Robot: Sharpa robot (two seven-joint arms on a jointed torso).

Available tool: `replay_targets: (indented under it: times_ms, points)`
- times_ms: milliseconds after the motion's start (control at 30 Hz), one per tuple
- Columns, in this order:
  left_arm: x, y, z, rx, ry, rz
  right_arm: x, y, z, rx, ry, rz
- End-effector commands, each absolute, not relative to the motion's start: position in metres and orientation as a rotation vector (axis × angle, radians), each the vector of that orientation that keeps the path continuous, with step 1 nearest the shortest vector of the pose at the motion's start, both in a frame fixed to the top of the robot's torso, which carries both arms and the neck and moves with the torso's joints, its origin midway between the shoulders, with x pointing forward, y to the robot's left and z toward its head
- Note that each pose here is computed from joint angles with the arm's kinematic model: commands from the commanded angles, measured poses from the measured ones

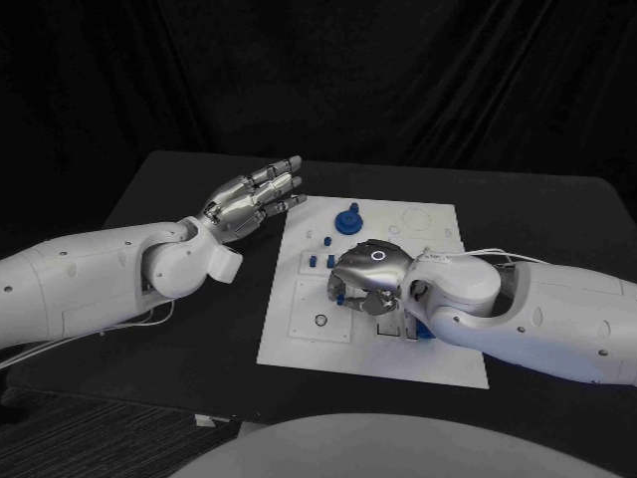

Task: Assemble the parts on the task board

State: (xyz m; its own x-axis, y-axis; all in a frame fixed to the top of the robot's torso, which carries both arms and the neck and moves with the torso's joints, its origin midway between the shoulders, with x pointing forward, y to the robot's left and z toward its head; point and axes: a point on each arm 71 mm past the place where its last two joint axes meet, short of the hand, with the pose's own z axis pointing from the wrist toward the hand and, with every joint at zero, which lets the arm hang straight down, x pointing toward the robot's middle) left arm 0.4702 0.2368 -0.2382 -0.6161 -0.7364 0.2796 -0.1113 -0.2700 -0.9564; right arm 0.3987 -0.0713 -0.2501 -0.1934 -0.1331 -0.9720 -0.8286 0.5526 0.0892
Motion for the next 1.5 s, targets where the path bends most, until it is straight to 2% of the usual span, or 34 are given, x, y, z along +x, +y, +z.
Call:
replay_targets:
  times_ms: [33, 733, 1100, 1267, 1500]
  points:
    - [0.469, 0.235, -0.238, -1.044, 1.544, -1.965, 0.398, -0.072, -0.254, -0.82, 1.688, 0.749]
    - [0.468, 0.235, -0.243, -1.057, 1.557, -1.965, 0.399, -0.075, -0.261, -0.814, 1.734, 0.708]
    - [0.467, 0.236, -0.245, -1.061, 1.559, -1.963, 0.399, -0.08, -0.258, -0.781, 1.69, 0.73]
    - [0.467, 0.237, -0.245, -1.063, 1.559, -1.959, 0.4, -0.092, -0.244, -0.738, 1.614, 0.752]
    - [0.466, 0.238, -0.246, -1.066, 1.558, -1.953, 0.416, -0.124, -0.196, -0.644, 1.506, 0.729]
